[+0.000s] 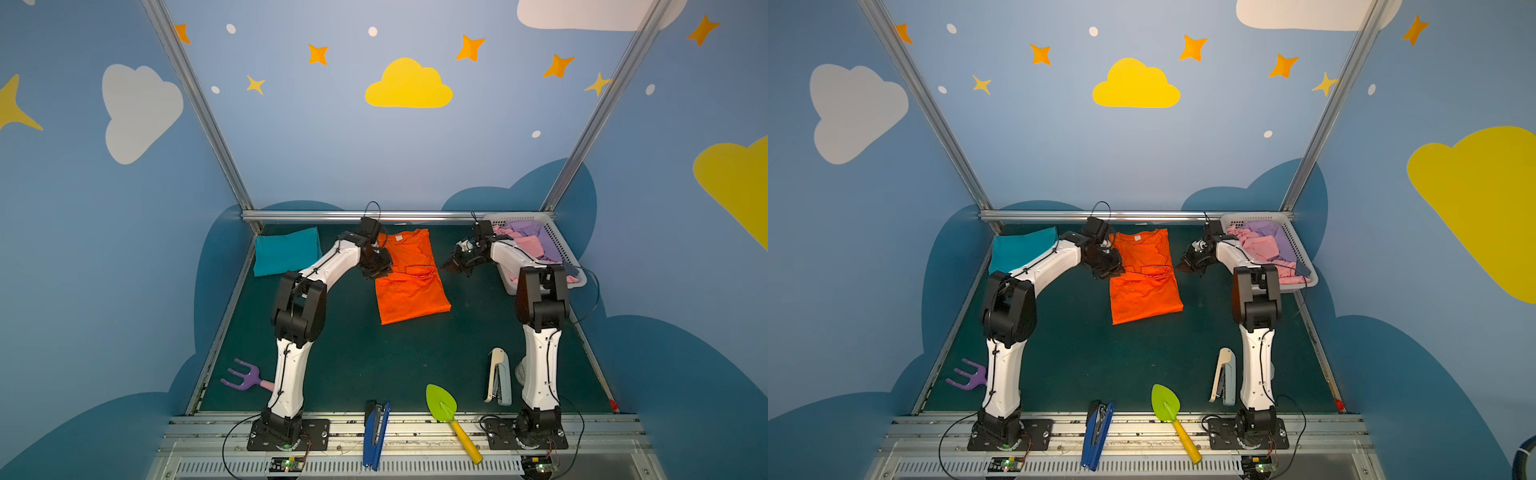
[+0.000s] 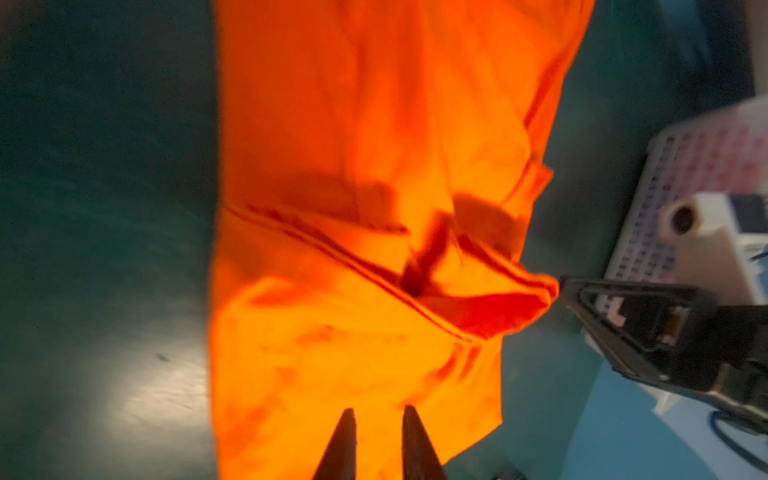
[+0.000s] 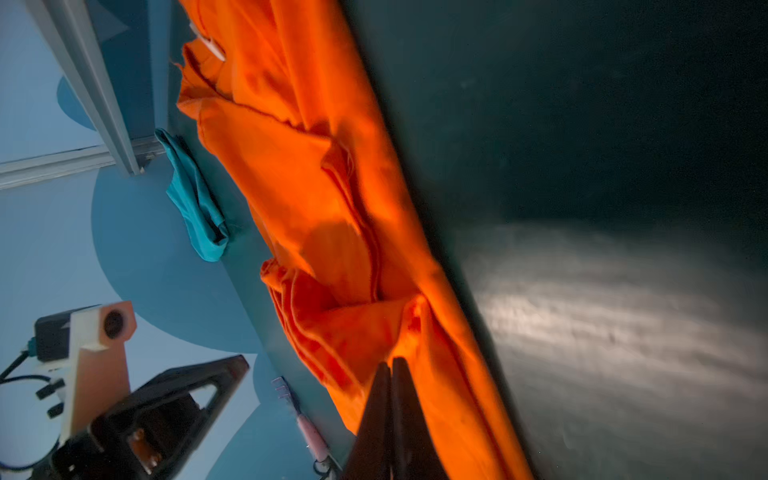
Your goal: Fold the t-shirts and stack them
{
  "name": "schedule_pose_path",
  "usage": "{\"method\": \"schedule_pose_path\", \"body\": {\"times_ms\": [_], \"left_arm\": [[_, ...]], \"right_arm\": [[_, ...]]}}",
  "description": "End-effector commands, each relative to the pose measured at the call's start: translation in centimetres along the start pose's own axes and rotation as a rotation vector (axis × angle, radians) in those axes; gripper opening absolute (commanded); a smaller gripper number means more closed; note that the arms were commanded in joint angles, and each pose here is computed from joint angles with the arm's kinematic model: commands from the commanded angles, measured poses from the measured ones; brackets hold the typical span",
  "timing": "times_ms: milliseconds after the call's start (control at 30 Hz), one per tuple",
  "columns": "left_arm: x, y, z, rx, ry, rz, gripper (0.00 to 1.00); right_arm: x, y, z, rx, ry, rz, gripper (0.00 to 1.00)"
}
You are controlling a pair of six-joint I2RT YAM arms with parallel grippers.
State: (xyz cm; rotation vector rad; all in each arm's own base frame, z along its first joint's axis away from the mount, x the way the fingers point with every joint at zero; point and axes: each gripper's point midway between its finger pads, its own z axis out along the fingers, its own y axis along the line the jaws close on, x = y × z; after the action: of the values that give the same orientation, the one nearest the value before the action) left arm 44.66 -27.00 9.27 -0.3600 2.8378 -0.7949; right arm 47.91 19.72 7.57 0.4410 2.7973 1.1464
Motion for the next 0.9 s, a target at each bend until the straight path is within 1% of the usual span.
{"method": "schedule_pose_path", "body": {"times_ms": [0,100,200,300,400,500,600,767,867], "left_arm": [[2.5,0.3,1.1,-0.027,0.030,0.021,0.20],[3.7,1.2,2.9,-0.046,0.064,-0.001,0.20],[3.6,1.9,4.2,-0.056,0.073,-0.017,0.20],[2.0,2.3,5.1,-0.064,0.049,-0.015,0.20],[0.1,1.9,5.7,-0.034,0.047,-0.031,0.20],[-2.1,1.1,5.7,0.006,0.025,-0.044,0.20],[-4.4,0.3,5.3,0.035,0.004,-0.053,0.21],[-8.2,-0.5,3.4,0.053,-0.049,-0.061,0.21],[-9.7,-1.2,1.3,0.075,-0.095,-0.058,0.21]], "right_arm": [[2.3,2.3,-2.4,0.025,-0.054,-0.161,0.00],[5.5,1.6,-1.2,0.086,0.000,-0.212,0.00],[8.2,1.5,1.3,0.113,0.072,-0.246,0.00],[9.5,1.5,3.9,0.119,0.132,-0.254,0.00],[9.3,1.5,5.8,0.109,0.169,-0.238,0.00],[7.2,1.8,6.8,0.115,0.150,-0.244,0.00],[3.4,2.9,6.6,0.099,0.098,-0.231,0.00],[-3.9,5.4,4.2,0.041,-0.033,-0.203,0.00],[-7.0,6.5,3.0,-0.031,-0.090,-0.180,0.00]]}}
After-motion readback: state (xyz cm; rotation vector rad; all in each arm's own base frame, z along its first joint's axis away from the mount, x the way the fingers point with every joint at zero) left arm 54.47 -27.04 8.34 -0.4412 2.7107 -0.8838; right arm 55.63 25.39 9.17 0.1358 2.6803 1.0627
